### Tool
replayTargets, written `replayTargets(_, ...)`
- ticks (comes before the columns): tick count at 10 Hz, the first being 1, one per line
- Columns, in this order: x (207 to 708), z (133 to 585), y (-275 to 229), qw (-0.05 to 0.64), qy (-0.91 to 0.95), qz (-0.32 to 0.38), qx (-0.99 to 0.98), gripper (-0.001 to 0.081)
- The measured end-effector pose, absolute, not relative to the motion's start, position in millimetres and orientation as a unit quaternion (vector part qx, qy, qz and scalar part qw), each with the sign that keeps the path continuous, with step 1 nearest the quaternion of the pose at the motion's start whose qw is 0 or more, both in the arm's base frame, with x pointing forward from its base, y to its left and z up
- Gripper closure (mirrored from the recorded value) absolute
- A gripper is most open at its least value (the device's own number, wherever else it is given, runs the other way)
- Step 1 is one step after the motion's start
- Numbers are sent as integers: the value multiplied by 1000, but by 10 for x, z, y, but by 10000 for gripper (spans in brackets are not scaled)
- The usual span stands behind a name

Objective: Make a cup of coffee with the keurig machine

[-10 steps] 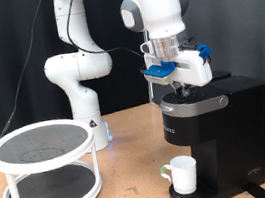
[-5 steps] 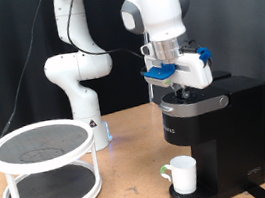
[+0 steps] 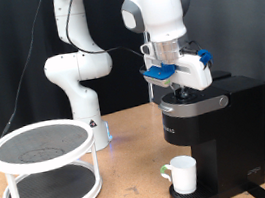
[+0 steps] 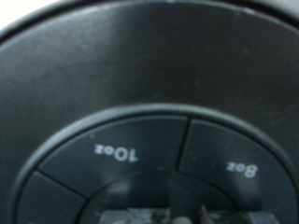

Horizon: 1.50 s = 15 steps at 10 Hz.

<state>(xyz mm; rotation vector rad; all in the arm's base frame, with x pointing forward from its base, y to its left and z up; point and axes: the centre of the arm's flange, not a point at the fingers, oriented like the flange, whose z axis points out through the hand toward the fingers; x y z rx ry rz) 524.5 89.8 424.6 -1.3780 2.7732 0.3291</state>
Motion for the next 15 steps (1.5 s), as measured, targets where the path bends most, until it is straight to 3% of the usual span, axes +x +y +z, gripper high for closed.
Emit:
replayTargets(9,5374,4181,606,-33,895,206,-393,806)
replayTargets(15,5401,4157,549,-22,884,242,-399,806)
